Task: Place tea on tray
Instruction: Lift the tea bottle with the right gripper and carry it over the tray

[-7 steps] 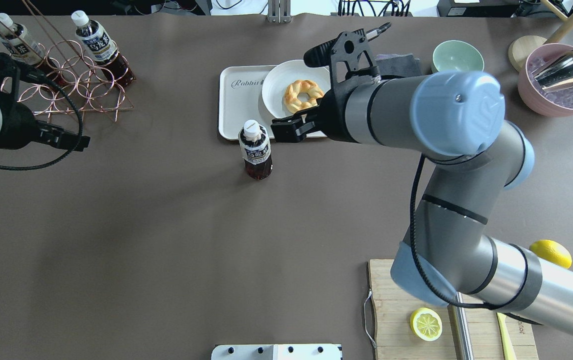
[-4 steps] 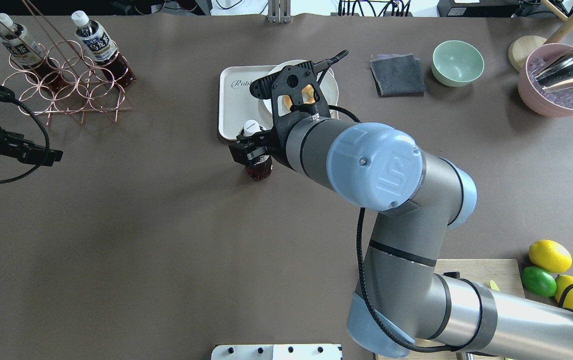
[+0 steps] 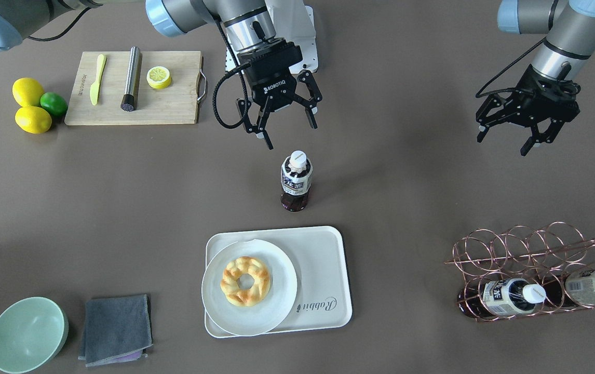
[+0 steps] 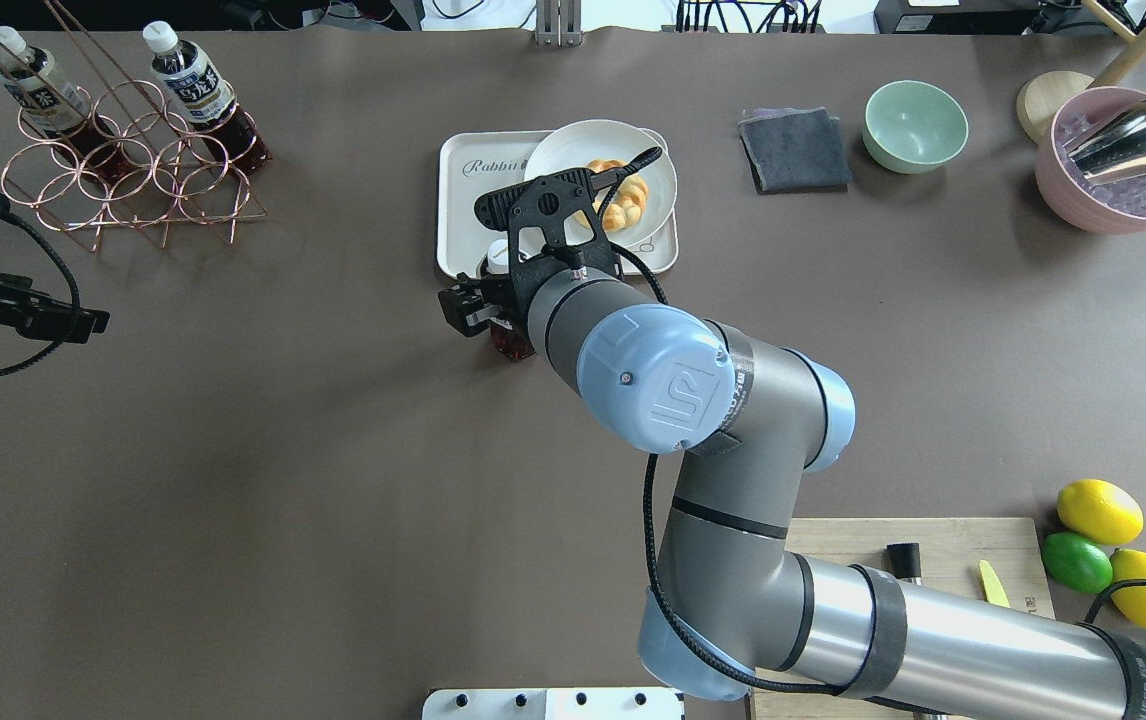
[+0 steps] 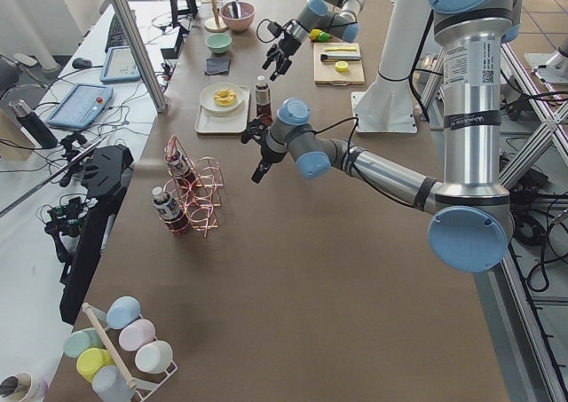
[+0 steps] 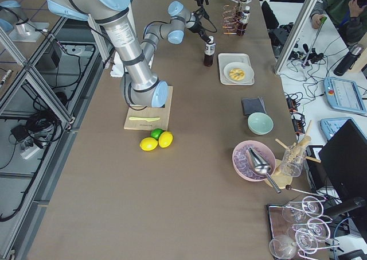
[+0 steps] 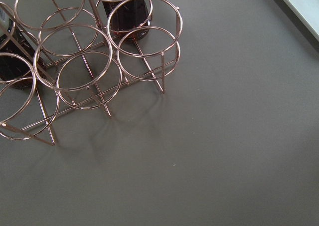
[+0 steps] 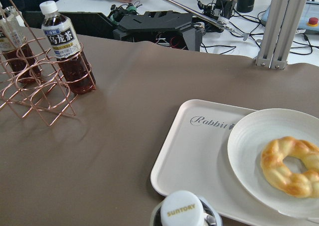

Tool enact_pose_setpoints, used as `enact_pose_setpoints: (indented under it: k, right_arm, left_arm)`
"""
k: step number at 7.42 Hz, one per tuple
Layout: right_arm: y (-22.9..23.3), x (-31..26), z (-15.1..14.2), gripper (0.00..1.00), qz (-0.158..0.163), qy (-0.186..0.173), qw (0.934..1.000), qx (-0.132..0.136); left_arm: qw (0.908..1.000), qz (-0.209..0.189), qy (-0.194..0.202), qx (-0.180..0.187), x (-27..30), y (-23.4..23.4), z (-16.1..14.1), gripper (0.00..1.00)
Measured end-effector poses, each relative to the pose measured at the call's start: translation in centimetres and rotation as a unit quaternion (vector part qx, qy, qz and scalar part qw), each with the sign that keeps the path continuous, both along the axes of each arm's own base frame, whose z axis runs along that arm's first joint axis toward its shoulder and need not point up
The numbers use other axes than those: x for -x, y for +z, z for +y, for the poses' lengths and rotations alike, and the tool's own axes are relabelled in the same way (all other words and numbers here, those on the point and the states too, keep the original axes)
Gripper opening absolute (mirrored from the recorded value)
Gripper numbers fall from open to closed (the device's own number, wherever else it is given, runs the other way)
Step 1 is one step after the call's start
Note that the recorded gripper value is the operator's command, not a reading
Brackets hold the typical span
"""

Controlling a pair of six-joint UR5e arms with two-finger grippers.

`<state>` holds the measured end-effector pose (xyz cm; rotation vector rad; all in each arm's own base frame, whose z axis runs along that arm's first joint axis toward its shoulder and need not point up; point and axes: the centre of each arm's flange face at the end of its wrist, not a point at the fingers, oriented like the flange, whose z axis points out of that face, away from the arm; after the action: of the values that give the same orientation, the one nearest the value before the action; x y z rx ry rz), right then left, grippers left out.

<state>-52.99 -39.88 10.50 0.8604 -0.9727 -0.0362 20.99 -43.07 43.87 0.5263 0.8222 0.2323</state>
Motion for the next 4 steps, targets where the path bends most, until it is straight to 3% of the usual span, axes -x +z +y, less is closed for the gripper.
enact_pose_setpoints:
  k: [2,4]
  right_arm:
    - [1.9,2.2,-1.2,0.8,-0.01,0.013,0.9998,-0.007]
    - [2.5,2.6,-1.5,0.78,-0.005,0.017,0.9998,-0.01]
  left_arm:
    - [1.0,0.0,0.0,0.0,0.0,0.1,0.0,1.0]
    - [1.0,0.0,0.0,0.001,0.1,0.1,0.0,1.0]
